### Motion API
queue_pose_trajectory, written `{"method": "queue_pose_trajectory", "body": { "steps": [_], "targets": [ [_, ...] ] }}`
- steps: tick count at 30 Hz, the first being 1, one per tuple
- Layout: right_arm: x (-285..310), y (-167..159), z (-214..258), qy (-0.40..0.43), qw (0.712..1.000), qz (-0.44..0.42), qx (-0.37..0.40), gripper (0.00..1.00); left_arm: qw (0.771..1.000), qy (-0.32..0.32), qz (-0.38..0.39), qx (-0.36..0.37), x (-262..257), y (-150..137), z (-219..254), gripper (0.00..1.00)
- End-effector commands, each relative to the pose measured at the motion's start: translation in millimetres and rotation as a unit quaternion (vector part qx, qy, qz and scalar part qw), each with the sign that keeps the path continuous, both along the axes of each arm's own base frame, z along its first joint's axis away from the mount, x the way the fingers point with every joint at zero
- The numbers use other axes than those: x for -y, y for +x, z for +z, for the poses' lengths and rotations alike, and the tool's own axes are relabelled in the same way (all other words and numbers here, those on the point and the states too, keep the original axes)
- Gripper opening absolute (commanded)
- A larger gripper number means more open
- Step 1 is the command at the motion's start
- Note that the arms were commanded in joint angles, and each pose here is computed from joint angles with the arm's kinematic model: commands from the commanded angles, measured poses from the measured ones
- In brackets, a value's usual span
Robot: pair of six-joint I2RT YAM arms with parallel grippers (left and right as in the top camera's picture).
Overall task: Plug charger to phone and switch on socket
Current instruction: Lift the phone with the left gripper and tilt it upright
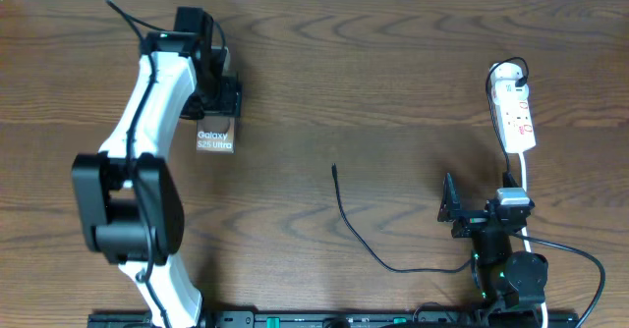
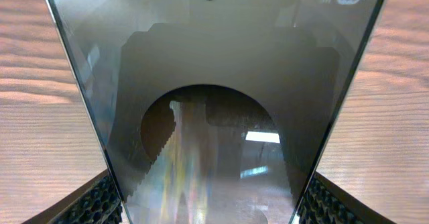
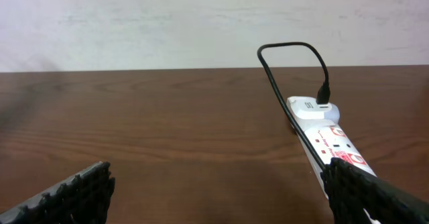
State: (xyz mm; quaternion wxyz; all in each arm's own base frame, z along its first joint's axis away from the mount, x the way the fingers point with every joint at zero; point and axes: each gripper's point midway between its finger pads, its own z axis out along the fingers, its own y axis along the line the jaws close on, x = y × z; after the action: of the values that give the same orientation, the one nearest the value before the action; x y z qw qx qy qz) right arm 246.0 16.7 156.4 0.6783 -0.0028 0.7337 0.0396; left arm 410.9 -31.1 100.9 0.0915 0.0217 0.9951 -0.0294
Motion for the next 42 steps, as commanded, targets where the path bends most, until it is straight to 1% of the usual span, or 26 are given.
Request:
{"method": "queue_pose_trajectory", "body": {
  "steps": [1,4,9,12,14,16,17,20,24,27,30,35,39,42],
  "targets": [
    [-1.3,-0.4,-0.1,-0.006,1.000,0.002,0.001,0.99,0.999,-0.012,0.010,0.031,2.0,0.2,27.1,0.07],
    [-1.3,-0.4,-0.1,-0.006,1.000,0.002,0.001,0.99,0.998,-0.031,0.018,0.044,7.1,-2.5,41.1,0.07],
    [-1.3,-0.4,-0.1,-0.006,1.000,0.002,0.001,0.99,0.993,-0.091,0.067,0.039,18.8,-8.2,53.3,0.07],
    [-1.3,-0.4,-0.1,-0.006,1.000,0.002,0.001,0.99,0.982,-0.170,0.075,0.025,35.4,-10.5,60.2,0.07],
    [-1.3,-0.4,-0.1,-0.006,1.000,0.002,0.001,0.99,0.968,-0.239,0.072,0.017,48.2,-11.6,70.3,0.07],
    [-1.3,-0.4,-0.1,-0.006,1.000,0.002,0.001,0.99,0.950,-0.300,0.083,0.009,54.5,-12.1,81.4,0.07],
    [-1.3,-0.4,-0.1,-0.006,1.000,0.002,0.001,0.99,0.938,-0.335,0.090,0.005,55.9,-11.9,88.9,0.08],
    [-1.3,-0.4,-0.1,-0.006,1.000,0.002,0.001,0.99,0.907,-0.409,0.097,-0.001,57.5,-11.8,108.0,0.07],
    [-1.3,-0.4,-0.1,-0.006,1.000,0.002,0.001,0.99,0.851,-0.509,0.126,-0.018,52.3,-11.6,137.7,0.08],
    [-1.3,-0.4,-0.1,-0.006,1.000,0.002,0.001,0.99,0.809,-0.564,0.161,-0.042,44.9,-11.9,155.7,0.07],
    [-1.3,-0.4,-0.1,-0.006,1.000,0.002,0.001,0.99,0.773,-0.592,0.213,-0.078,36.2,-11.4,164.3,0.07],
    [-1.3,-0.4,-0.1,-0.006,1.000,0.002,0.001,0.99,0.729,-0.610,0.279,-0.133,30.5,-13.6,169.2,0.07],
    [-1.3,-0.4,-0.1,-0.006,1.000,0.002,0.001,0.99,0.687,-0.644,0.288,-0.175,35.6,-17.3,184.9,0.07],
    [-1.3,-0.4,-0.1,-0.006,1.000,0.002,0.001,0.99,0.667,-0.667,0.273,-0.188,38.0,-19.9,196.9,0.07]
  ]
}}
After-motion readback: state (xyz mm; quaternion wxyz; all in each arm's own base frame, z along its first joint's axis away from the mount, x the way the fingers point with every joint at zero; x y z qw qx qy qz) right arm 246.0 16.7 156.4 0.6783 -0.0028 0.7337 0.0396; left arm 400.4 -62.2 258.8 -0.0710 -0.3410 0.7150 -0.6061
